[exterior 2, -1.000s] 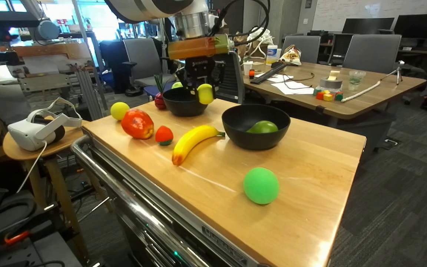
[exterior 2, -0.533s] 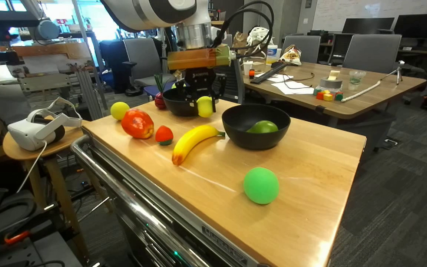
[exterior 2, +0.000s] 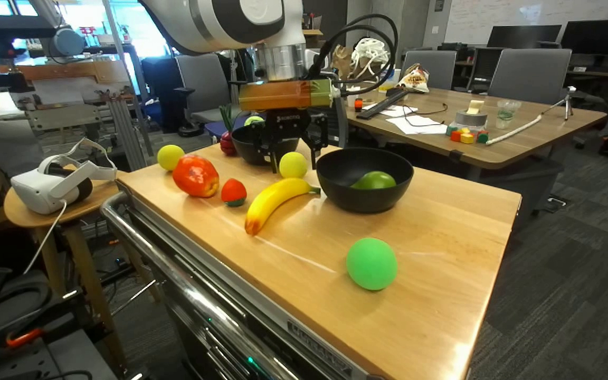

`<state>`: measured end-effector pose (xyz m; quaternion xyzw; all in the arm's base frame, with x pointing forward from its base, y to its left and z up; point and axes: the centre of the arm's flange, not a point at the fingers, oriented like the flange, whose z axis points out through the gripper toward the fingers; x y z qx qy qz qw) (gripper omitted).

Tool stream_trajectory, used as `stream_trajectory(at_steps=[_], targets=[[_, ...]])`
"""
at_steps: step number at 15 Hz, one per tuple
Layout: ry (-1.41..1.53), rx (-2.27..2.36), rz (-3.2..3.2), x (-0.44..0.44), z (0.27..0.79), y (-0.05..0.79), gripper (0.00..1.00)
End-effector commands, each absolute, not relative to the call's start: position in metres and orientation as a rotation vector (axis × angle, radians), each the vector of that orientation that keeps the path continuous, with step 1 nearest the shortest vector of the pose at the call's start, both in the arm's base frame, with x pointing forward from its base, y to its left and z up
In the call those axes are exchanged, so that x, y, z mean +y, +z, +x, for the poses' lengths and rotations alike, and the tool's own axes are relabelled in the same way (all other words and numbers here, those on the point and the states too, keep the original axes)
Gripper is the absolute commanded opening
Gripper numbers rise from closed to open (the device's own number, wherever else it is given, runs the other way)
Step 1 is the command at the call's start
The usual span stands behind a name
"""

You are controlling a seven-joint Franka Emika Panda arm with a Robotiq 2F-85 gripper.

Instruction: Take all the contents from the black bowls and place them on the table one at at time starting with the left bowl then right bowl

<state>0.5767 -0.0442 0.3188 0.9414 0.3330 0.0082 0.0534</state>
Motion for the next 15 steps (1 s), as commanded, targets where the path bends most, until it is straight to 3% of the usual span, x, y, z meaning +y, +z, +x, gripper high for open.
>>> stream_trajectory(at_steps=[1,8,15], targets=[[0.062,1.025,2.871,-0.046,0.582,0.359,1.00],[0.139,0.960,2.729,-0.093,0.585,0.445,1.00],[0.285,0.819,2.780,-0.139,0.590,0.398,1.00]])
